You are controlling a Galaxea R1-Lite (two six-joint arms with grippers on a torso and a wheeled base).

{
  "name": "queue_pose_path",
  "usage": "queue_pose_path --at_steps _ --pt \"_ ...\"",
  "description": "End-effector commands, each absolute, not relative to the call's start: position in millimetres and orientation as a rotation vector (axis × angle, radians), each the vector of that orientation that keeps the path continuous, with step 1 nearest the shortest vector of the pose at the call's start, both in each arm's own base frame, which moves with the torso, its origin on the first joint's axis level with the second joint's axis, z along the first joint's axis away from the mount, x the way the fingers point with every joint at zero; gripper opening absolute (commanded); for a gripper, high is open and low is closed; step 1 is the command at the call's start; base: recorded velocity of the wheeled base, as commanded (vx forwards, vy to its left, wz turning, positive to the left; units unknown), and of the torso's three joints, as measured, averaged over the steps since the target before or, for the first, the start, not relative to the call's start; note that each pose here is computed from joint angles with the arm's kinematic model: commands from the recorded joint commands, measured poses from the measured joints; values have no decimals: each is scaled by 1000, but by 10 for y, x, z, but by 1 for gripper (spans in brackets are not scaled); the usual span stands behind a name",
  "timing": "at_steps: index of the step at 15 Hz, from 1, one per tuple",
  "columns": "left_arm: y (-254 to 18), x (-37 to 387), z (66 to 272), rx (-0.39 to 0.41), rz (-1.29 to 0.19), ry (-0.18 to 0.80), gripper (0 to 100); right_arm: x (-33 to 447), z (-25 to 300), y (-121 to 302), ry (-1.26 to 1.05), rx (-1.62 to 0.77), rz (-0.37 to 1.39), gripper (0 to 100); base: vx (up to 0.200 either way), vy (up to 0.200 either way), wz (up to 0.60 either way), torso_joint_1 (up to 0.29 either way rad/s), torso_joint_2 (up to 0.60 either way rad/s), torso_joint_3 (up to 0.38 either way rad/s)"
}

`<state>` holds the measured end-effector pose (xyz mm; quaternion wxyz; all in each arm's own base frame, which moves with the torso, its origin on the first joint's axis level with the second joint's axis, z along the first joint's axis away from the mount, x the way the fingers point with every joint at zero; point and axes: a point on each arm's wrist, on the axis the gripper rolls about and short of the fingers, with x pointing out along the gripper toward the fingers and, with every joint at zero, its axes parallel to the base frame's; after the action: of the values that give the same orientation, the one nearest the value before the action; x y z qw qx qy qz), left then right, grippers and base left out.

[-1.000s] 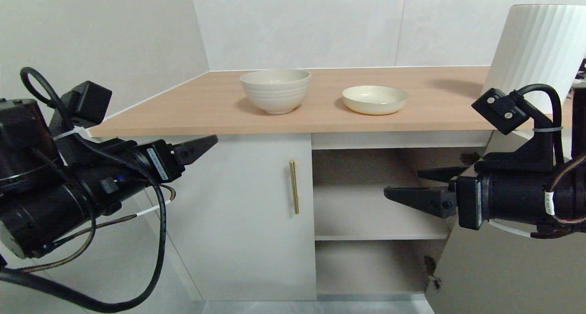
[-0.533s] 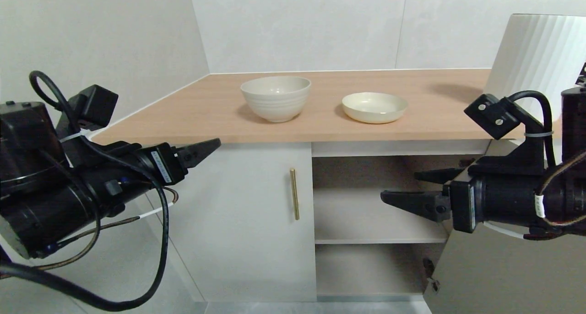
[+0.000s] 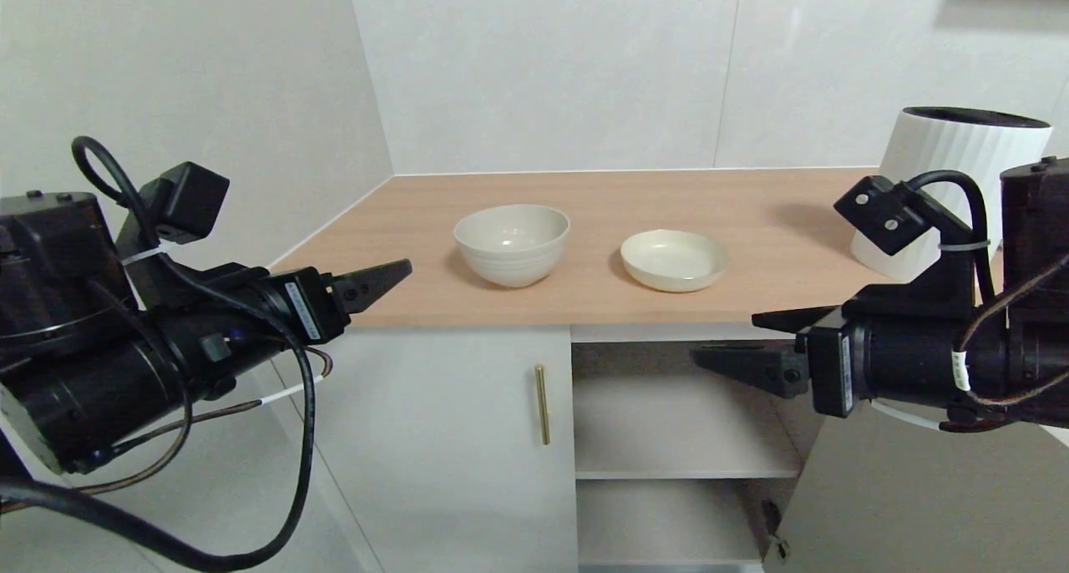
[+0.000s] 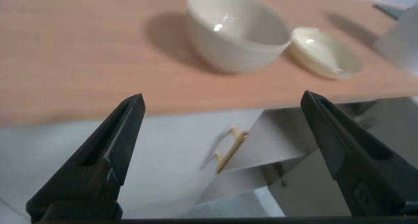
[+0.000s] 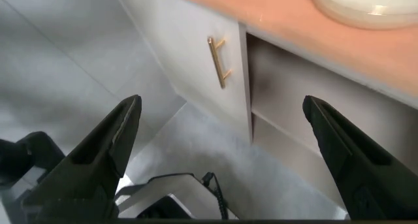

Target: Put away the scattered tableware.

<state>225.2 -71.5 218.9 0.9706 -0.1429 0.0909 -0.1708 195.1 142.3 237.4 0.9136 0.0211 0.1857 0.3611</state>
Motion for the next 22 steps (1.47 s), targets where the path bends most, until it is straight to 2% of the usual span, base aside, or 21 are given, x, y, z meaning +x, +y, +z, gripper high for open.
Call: queue_pose_path --at_steps 1,5,7,9,10,11,13,15,16,17,18,19,22 --pt "-720 2270 2170 -289 -347 191 100 1968 2342 1434 395 41 743 100 0 0 0 183 -471 -281" --pt "-774 2254 2081 -283 -383 224 100 2036 2304 1435 399 41 726 100 0 0 0 189 -444 -258" --pt "-801 2257 2116 -284 -406 217 100 2151 2285 1432 351 56 703 100 0 0 0 63 -129 -78" --pt "-823 2324 2333 -286 -409 183 100 2410 2419 1430 272 81 657 100 0 0 0 13 -30 -16" --pt "-826 2332 2377 -286 -408 189 100 2467 2438 1431 270 83 644 100 0 0 0 0 0 0" --pt "-821 2305 2522 -256 -392 302 100 2788 2454 1401 311 96 550 100 0 0 0 0 0 0" --pt "-805 2260 2638 -181 -374 461 100 2975 2421 1405 408 171 422 100 0 0 0 0 0 0" --pt "-847 2386 2618 -173 -360 521 100 3080 2383 1423 423 192 378 100 0 0 0 0 0 0" --pt "-873 2451 2603 -181 -353 530 100 3102 2378 1430 420 190 366 100 0 0 0 0 0 0" --pt "-907 2539 2598 -240 -335 546 100 3125 2342 1440 426 183 338 100 0 0 0 0 0 0" --pt "-907 2539 2598 -240 -335 546 100 3125 2342 1440 426 183 338 100 0 0 0 0 0 0" --pt "-1061 2746 2618 -403 -260 560 100 3197 2274 1463 424 168 274 100 0 0 0 0 0 0" --pt "-1318 3039 2427 -412 -101 543 100 3212 2256 1477 422 164 259 100 0 0 0 0 0 0"
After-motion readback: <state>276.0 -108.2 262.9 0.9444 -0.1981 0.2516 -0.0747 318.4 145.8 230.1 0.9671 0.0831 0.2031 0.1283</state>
